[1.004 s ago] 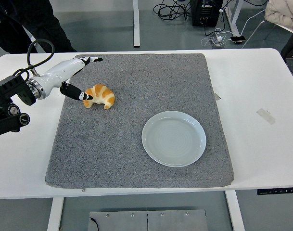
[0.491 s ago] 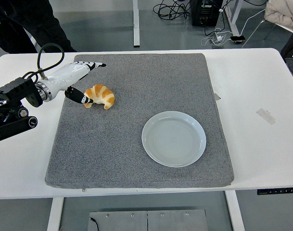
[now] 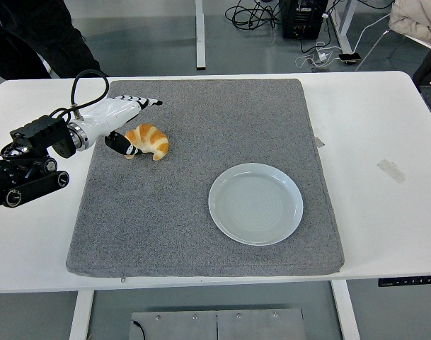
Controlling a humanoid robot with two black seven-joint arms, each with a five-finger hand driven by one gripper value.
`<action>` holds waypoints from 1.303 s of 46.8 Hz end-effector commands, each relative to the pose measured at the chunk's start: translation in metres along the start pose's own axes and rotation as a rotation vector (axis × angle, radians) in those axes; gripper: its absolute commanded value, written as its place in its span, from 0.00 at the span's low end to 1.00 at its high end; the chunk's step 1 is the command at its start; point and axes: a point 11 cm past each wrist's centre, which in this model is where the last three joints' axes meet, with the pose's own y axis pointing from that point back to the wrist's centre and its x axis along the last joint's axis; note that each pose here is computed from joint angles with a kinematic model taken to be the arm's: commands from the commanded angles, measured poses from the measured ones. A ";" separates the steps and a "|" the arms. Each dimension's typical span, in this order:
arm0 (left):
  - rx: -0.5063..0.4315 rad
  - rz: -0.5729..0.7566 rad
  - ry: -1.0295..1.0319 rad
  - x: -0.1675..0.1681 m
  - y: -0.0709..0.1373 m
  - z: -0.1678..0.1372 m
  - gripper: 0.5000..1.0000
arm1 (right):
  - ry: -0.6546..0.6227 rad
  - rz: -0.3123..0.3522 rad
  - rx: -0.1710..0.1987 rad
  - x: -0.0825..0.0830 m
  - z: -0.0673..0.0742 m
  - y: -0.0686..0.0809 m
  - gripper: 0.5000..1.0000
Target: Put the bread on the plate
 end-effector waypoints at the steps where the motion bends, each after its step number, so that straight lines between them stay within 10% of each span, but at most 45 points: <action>1: 0.002 -0.010 -0.002 -0.002 -0.002 0.000 0.95 | 0.000 0.000 0.001 0.000 0.000 0.000 1.00; 30: 0.030 -0.028 -0.018 -0.009 -0.012 -0.005 0.91 | 0.000 0.000 0.000 0.000 0.000 0.000 1.00; 61: 0.010 -0.101 0.010 -0.024 -0.015 0.006 0.58 | 0.000 0.000 0.001 0.000 0.000 0.000 1.00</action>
